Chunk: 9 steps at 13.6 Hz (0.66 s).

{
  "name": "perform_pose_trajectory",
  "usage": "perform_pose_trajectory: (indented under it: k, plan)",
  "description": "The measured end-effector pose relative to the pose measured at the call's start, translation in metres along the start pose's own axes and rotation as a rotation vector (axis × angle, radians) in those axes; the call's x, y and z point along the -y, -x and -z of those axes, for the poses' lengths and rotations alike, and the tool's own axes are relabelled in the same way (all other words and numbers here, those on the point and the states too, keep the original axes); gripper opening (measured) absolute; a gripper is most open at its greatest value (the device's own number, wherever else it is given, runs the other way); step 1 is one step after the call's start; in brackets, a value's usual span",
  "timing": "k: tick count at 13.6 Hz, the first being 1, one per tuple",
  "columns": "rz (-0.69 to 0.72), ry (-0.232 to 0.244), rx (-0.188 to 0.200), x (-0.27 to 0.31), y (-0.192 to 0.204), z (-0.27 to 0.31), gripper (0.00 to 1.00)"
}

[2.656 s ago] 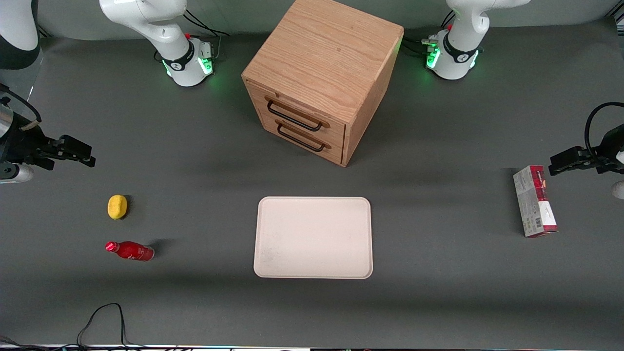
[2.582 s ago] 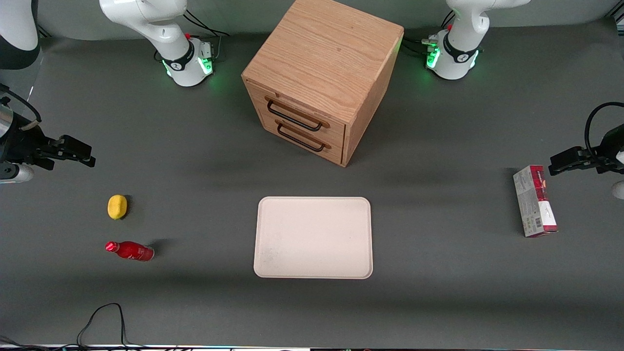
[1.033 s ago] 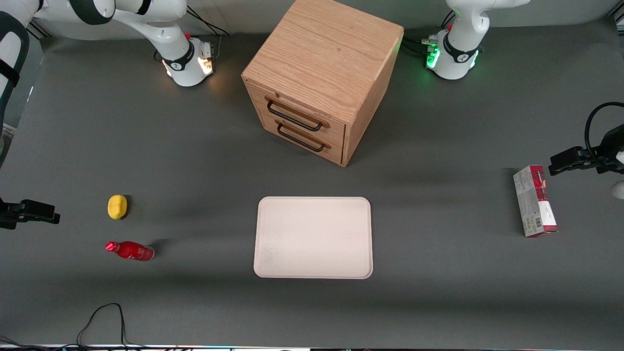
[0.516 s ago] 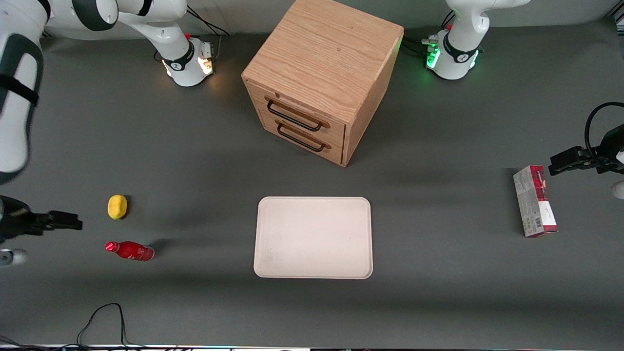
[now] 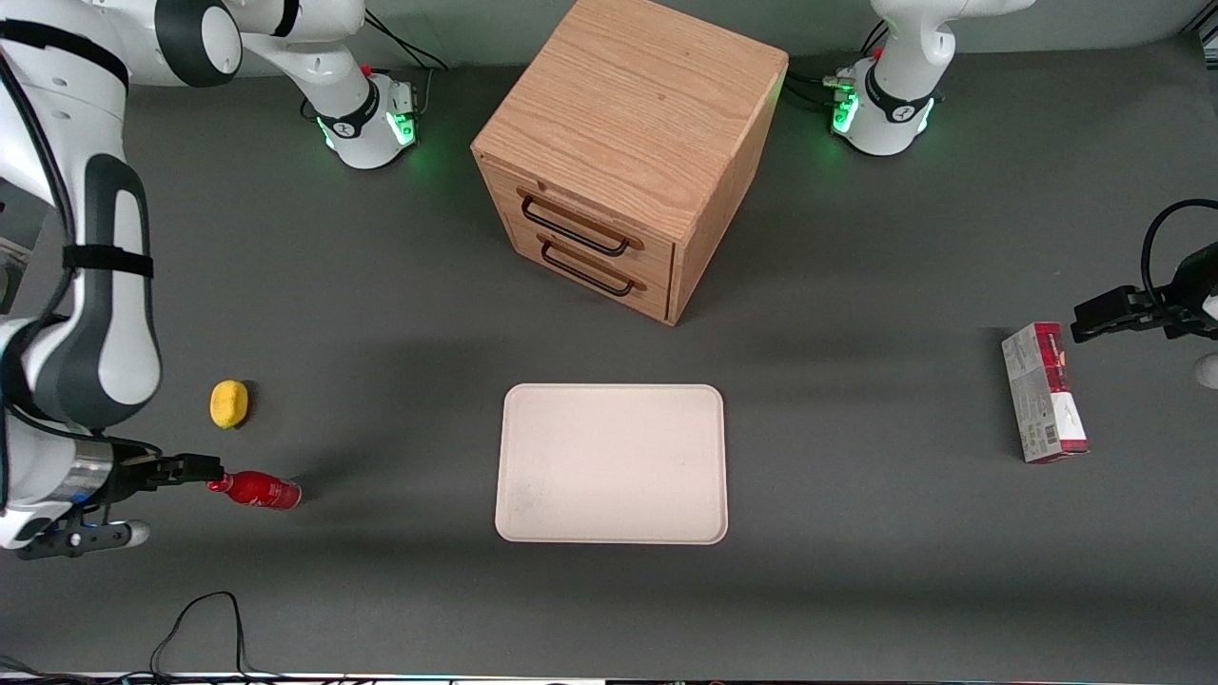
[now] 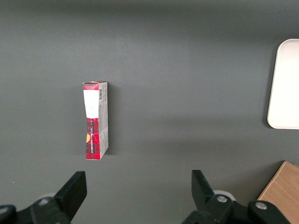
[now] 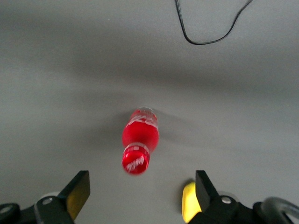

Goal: Place coke bottle on tray
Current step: 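Move the open right gripper down over the red Coca-Cola bottle, then close the right gripper around the bottle's neck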

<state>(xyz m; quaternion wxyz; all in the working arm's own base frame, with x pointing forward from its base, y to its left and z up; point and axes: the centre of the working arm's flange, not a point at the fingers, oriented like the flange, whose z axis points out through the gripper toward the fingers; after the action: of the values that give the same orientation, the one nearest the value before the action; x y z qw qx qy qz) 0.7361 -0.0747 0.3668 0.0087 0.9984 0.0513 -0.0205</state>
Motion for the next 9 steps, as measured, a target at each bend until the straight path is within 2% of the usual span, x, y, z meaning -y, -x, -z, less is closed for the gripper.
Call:
perform_pose_trajectory:
  k: [4,9]
  plan:
    - [-0.004,0.005,-0.011,-0.002,0.002,-0.038,1.00]
    - [0.004,0.004,-0.012,0.005,0.001,-0.042,1.00]
